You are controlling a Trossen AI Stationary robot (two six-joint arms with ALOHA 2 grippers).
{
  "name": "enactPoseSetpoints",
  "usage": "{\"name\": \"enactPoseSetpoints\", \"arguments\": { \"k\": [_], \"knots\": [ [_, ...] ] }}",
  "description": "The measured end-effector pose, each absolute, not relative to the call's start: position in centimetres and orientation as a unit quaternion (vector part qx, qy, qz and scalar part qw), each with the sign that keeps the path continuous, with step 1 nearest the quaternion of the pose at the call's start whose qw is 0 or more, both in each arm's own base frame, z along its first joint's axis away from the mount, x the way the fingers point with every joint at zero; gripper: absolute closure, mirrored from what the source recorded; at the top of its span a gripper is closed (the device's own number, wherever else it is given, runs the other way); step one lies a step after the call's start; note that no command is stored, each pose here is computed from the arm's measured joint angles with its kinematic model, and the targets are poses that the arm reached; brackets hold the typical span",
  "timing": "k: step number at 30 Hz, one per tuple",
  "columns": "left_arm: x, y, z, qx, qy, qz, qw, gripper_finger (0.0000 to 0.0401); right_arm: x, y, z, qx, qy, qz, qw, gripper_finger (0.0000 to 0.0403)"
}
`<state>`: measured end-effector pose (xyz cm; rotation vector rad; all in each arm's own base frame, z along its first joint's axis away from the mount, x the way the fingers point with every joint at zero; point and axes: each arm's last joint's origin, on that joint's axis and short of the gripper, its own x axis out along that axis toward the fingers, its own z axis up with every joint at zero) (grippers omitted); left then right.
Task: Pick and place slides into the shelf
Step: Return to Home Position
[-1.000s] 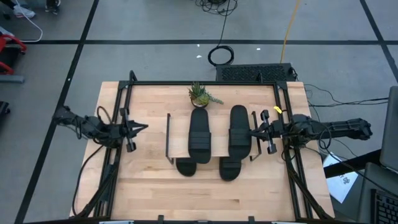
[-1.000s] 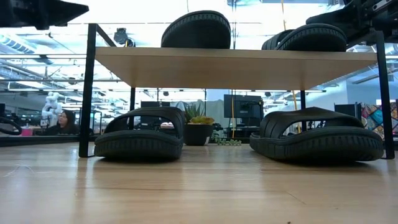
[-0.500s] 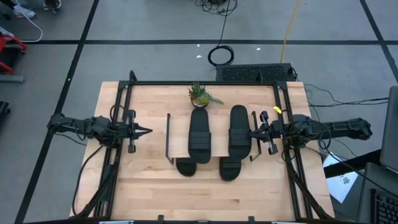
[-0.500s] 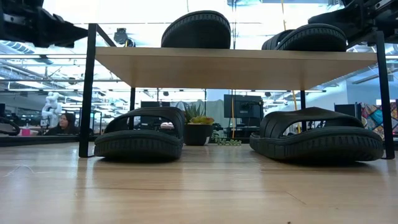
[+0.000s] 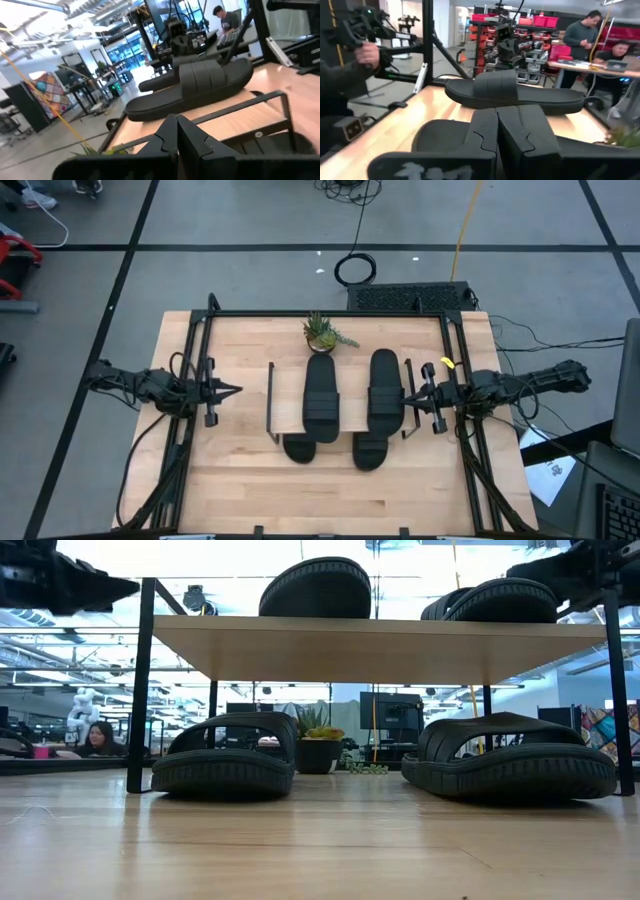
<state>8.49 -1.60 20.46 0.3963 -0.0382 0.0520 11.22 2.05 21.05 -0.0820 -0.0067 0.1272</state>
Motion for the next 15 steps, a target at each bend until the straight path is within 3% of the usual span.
{"name": "enactPoseSetpoints", "arguments": {
  "k": [15],
  "knots": [
    [9.0, -1.4, 18.6, 0.176, 0.019, -0.012, 0.984, 0.0401, 11.4, 2.3, 18.8, -0.038, -0.028, 0.12, 0.992, 0.0403]
  ]
}}
